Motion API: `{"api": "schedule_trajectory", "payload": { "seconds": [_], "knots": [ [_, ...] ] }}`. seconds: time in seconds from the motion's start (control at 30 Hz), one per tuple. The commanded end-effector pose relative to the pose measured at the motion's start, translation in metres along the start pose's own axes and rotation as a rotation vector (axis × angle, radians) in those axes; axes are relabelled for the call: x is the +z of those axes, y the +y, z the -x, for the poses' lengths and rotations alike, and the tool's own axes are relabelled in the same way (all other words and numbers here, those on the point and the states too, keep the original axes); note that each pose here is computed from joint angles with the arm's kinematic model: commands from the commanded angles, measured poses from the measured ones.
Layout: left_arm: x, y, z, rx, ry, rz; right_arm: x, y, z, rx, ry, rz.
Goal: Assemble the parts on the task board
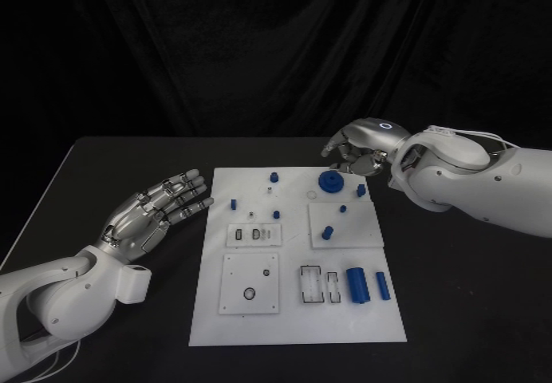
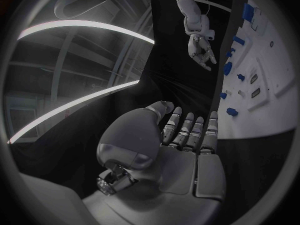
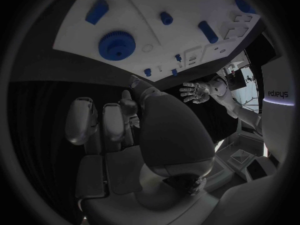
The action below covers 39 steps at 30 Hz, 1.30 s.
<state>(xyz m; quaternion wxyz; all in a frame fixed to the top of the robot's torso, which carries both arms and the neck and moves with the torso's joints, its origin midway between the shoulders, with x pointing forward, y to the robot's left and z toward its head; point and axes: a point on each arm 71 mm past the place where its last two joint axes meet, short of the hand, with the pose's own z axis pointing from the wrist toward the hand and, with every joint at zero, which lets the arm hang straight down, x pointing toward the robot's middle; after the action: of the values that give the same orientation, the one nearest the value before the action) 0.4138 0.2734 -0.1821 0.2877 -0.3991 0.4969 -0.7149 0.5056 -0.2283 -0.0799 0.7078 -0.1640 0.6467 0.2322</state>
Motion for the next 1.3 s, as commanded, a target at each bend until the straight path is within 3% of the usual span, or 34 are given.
{"api": "schedule_trajectory", "payload": {
  "seconds": [0.03,0.17,0.4,1.07,1.3],
  "knots": [
    [0.0001,-0.0161,-0.0016,-0.015,0.009,-0.242,-0.010,-0.009,-0.005,0.050,0.044,-0.083],
    [0.0021,-0.0142,-0.0032,-0.021,0.017,-0.239,-0.017,-0.020,-0.010,0.059,0.055,-0.138],
    [0.0032,-0.0125,-0.0033,-0.024,0.020,-0.234,-0.019,-0.028,-0.016,0.054,0.057,-0.192],
    [0.0030,-0.0115,-0.0011,-0.022,0.017,-0.230,-0.009,-0.022,-0.027,0.002,0.060,-0.178],
    [0.0027,-0.0113,-0.0002,-0.021,0.016,-0.229,-0.005,-0.017,-0.034,-0.001,0.083,-0.172]
  ]
}}
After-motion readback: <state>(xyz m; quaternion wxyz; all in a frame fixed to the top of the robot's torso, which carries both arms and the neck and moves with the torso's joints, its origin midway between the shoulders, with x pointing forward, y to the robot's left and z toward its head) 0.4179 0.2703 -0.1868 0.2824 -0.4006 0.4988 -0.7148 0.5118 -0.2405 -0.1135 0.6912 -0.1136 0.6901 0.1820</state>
